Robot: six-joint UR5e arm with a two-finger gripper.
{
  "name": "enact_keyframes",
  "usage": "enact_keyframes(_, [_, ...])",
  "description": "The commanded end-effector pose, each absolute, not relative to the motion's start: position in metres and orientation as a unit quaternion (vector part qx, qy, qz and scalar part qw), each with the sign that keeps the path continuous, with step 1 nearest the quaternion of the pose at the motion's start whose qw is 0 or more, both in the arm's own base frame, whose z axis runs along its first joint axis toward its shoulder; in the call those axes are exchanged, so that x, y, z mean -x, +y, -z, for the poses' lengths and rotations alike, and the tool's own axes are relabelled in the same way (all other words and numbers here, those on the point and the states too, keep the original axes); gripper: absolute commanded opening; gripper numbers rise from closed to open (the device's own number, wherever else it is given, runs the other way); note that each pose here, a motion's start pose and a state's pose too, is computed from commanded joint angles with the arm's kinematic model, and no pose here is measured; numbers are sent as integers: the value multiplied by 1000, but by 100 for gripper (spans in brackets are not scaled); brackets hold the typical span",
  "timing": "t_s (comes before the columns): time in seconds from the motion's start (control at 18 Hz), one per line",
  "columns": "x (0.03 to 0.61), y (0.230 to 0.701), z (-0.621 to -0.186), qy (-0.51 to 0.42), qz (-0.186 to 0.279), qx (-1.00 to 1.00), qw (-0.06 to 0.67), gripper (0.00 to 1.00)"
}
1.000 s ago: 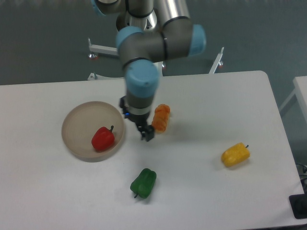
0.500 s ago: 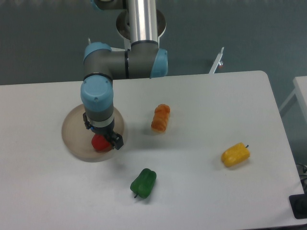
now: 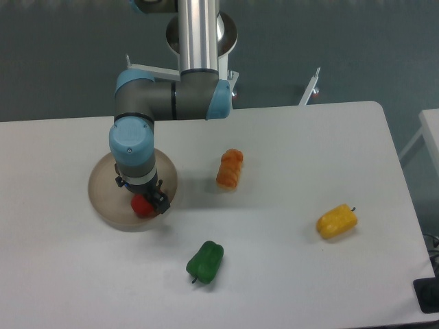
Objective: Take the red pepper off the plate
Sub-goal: 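Lower the gripper and close it around the red pepper, then lift the red pepper off the plate and carry it beside the orange pepper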
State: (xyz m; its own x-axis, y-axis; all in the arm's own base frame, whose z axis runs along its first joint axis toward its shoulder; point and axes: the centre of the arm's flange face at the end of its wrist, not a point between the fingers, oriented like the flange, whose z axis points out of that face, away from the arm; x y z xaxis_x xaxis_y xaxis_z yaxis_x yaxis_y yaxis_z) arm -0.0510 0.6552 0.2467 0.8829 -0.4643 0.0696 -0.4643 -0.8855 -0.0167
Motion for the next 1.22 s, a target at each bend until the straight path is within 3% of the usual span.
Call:
enact_keyframes(0.06, [52, 655, -245, -242, -28, -970, 2, 89])
enact_keyframes(0.11, [51, 653, -245, -249, -23, -968, 5, 64])
enact_keyframes(0.17, [51, 652, -246, -254, -23, -967, 5, 46])
enact_keyframes(0.33, [51, 651, -257, -254, -20, -967, -3, 18])
enact_keyframes(0.61, [68, 654, -293, -242, -8, -970, -33, 17])
enact_keyframes(1.22, [227, 619, -372, -168, 18, -983, -76, 17])
